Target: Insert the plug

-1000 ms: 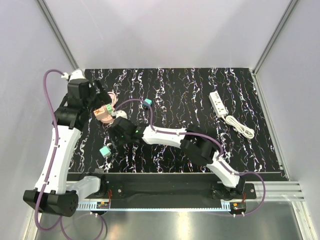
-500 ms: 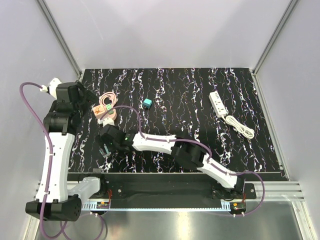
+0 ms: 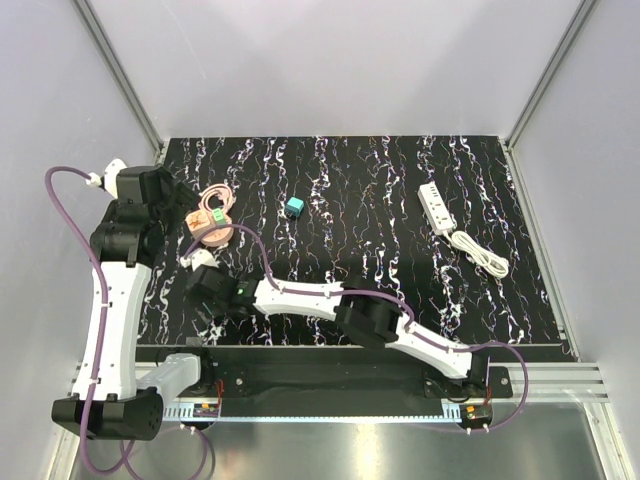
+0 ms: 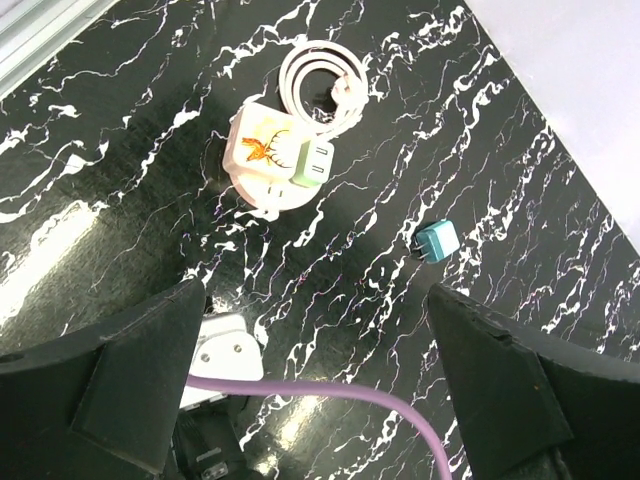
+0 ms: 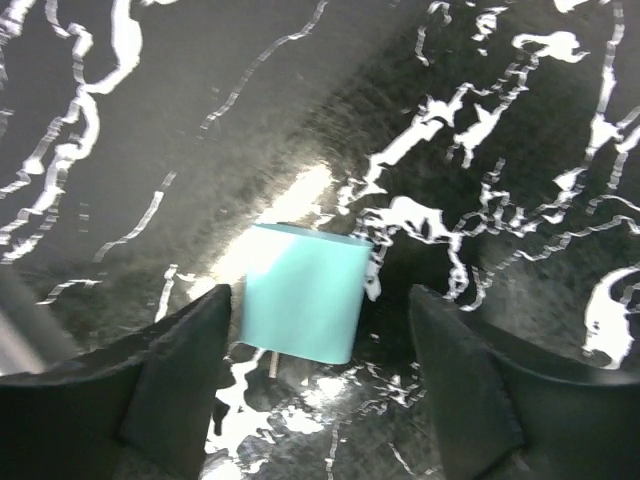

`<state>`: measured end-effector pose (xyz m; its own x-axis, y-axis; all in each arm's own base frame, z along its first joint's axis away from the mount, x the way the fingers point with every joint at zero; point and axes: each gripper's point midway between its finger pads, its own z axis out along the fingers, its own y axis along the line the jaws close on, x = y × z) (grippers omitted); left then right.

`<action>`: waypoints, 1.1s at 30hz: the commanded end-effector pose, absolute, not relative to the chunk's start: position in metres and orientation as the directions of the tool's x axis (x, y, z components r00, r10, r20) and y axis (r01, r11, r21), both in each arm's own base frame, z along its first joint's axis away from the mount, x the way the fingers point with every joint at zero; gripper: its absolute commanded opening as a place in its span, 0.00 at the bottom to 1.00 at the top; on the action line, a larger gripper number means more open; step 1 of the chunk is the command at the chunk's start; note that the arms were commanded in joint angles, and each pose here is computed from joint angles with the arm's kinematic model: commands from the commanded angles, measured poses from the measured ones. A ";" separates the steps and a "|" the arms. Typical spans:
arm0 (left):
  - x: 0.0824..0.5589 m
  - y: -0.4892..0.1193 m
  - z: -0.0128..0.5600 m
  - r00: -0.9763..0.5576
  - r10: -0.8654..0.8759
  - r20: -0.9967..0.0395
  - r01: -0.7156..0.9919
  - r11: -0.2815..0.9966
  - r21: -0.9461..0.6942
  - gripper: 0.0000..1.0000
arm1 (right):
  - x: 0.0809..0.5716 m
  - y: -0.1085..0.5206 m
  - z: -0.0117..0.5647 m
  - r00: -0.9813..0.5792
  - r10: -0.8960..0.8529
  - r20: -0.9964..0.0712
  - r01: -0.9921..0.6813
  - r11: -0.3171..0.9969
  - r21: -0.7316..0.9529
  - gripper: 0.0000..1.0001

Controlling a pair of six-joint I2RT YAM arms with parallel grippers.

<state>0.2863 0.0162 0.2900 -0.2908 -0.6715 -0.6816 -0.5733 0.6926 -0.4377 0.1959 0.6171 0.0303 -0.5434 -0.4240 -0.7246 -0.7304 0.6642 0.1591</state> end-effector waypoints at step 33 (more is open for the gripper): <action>0.282 -0.191 0.156 -0.812 -0.338 -0.477 0.129 0.691 -0.711 0.61 | 0.240 0.373 0.110 -0.584 0.119 -0.803 -0.355 0.852 0.384 0.05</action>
<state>0.2670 -0.1686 0.1363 -0.8384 -0.3366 -0.4286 0.0328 0.7539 -0.6562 0.2268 0.3542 0.0529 -0.6607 -0.1034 -0.7435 -0.3802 0.9001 0.2127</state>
